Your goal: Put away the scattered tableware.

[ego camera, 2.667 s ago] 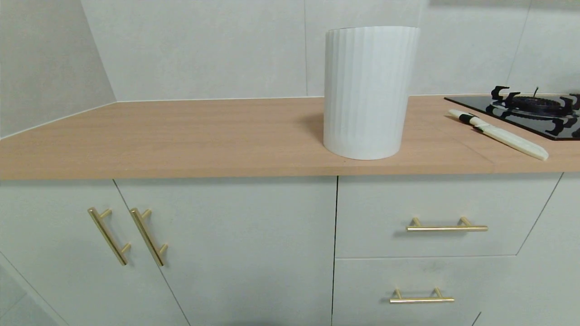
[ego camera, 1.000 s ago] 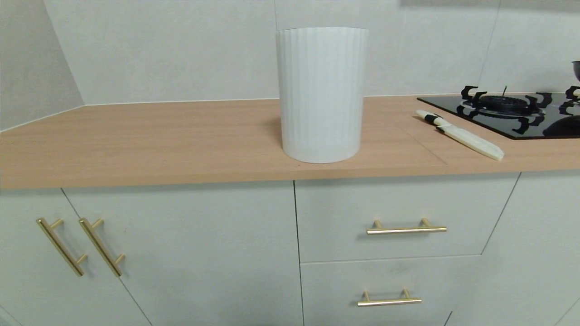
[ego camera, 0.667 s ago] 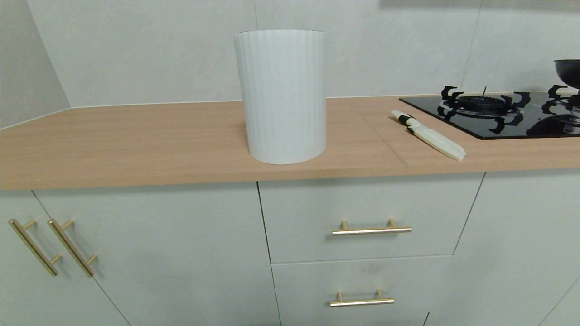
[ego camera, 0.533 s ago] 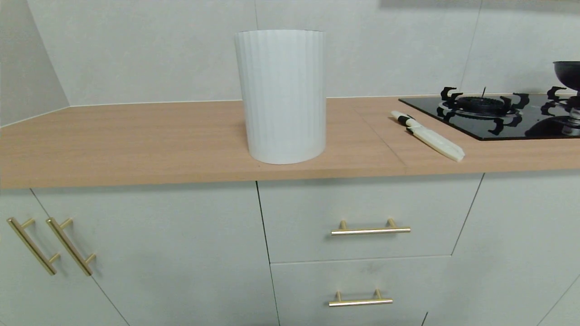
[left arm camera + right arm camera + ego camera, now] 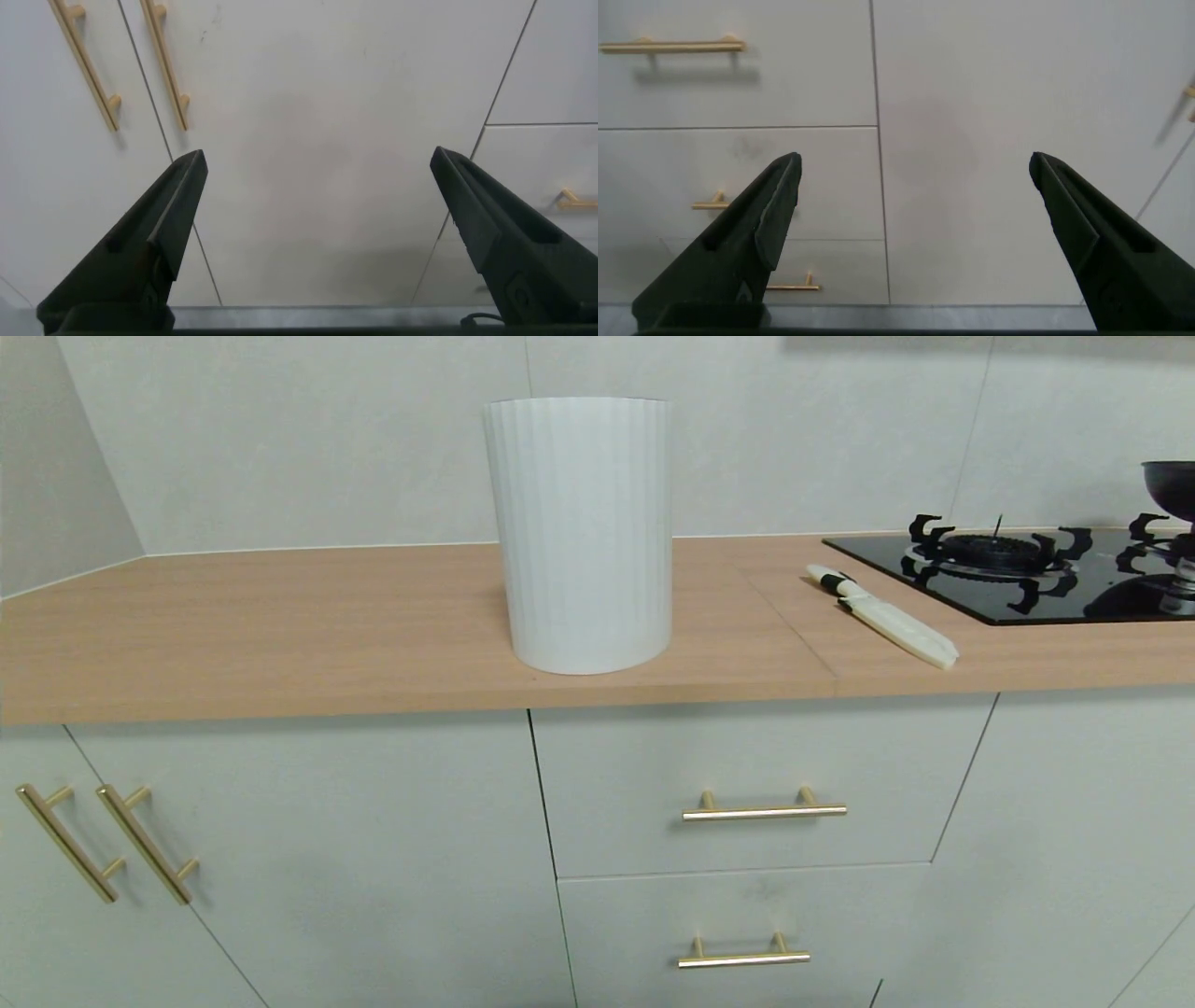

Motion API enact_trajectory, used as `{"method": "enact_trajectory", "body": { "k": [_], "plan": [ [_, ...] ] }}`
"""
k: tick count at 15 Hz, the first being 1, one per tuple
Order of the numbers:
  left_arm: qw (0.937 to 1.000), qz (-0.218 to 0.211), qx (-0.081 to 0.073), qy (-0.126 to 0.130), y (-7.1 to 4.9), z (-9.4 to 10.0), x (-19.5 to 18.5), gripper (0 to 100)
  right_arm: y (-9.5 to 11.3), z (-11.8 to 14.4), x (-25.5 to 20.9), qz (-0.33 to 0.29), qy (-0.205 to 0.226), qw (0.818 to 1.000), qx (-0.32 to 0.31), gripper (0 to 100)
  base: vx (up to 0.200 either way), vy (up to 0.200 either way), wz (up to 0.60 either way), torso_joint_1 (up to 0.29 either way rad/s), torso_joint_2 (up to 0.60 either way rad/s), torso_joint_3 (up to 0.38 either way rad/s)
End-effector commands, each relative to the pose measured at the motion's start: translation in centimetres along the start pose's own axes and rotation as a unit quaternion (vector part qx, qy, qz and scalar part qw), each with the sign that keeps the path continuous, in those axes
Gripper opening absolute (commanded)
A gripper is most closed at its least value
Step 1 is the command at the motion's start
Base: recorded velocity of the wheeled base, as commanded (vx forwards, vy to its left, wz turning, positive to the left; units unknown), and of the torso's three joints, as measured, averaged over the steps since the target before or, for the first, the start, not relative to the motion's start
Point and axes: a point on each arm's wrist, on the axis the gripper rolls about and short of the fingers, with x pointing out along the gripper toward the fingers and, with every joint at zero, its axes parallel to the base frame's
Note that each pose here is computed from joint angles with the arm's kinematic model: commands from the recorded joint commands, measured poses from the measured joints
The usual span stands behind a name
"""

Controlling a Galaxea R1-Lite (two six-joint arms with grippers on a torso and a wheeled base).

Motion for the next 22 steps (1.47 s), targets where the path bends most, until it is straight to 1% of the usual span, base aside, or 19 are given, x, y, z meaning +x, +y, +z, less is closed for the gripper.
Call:
{"method": "enact_trajectory", "body": {
  "k": [1,11,15,22],
  "plan": [
    [1.0,0.0,0.0,0.0,0.0,0.0,0.0,100,0.0,0.01,0.01,0.001,0.0,1.0,0.0,100,0.0,0.0,0.0,0.0,0.0,0.0],
    [1.0,0.0,0.0,0.0,0.0,0.0,0.0,100,0.0,0.01,0.01,0.001,0.0,1.0,-0.002,100,0.0,0.0,0.0,0.0,0.0,0.0],
    [1.0,0.0,0.0,0.0,0.0,0.0,0.0,100,0.0,0.01,0.01,0.001,0.0,1.0,-0.002,100,0.0,0.0,0.0,0.083,-0.24,-0.256],
    [1.0,0.0,0.0,0.0,0.0,0.0,0.0,100,0.0,0.01,0.01,0.001,0.0,1.0,-0.002,100,0.0,0.0,0.0,0.154,-0.5,-0.304]
  ]
}}
